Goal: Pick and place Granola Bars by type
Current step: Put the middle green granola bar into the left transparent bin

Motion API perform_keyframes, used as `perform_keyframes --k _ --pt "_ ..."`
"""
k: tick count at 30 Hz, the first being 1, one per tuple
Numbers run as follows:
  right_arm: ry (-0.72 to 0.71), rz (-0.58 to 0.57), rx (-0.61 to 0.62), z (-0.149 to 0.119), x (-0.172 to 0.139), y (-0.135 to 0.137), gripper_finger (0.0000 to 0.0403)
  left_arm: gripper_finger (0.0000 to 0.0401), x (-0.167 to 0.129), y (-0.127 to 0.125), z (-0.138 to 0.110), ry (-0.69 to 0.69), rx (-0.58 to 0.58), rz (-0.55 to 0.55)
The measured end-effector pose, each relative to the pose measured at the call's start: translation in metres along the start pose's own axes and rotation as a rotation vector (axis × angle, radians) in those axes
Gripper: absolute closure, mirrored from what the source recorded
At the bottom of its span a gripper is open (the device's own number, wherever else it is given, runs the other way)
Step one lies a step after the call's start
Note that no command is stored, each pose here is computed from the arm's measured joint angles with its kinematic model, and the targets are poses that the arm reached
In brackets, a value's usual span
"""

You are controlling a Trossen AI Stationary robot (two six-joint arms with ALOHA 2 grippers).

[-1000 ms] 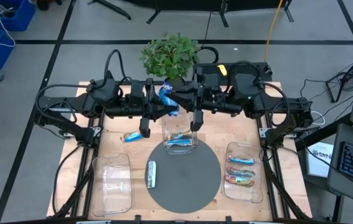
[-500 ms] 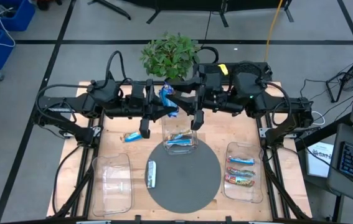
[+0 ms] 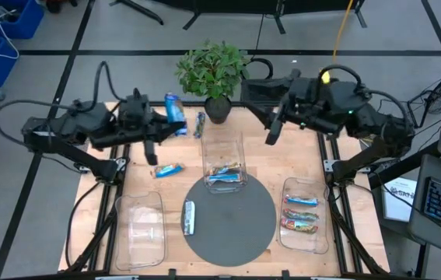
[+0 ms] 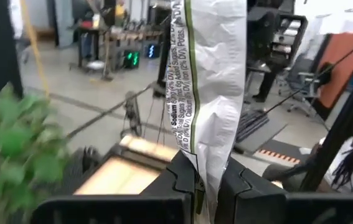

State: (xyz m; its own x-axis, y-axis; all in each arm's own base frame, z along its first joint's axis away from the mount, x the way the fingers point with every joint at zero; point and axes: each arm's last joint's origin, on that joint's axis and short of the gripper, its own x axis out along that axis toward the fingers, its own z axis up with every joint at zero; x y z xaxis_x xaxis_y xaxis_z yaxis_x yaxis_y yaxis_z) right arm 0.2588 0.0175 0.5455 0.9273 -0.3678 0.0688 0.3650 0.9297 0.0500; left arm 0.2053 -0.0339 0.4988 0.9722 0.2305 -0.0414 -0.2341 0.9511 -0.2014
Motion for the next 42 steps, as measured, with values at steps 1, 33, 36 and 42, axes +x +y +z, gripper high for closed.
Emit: perform_keyframes --k 1,33,36,42 --pt "0.014 -0.023 -0.008 0.0 -0.002 -0.002 0.0171 0.038 -0.004 -0.001 -0.002 0.02 -0.011 0.014" --pt "0.196 -0.139 -0.073 -0.062 -0.013 -0.012 0.017 0.0382 -0.05 -0.015 -0.104 0.887 0.018 0.096" --pt "0.174 -0.138 -0.059 -0.069 -0.016 -0.013 0.017 0.0382 -0.05 -0.017 -0.12 0.965 0.013 0.082" --pt "0.153 -0.137 -0.046 -0.078 -0.02 -0.016 0.017 0.0382 -0.055 -0.02 -0.159 1.124 0.036 0.09"
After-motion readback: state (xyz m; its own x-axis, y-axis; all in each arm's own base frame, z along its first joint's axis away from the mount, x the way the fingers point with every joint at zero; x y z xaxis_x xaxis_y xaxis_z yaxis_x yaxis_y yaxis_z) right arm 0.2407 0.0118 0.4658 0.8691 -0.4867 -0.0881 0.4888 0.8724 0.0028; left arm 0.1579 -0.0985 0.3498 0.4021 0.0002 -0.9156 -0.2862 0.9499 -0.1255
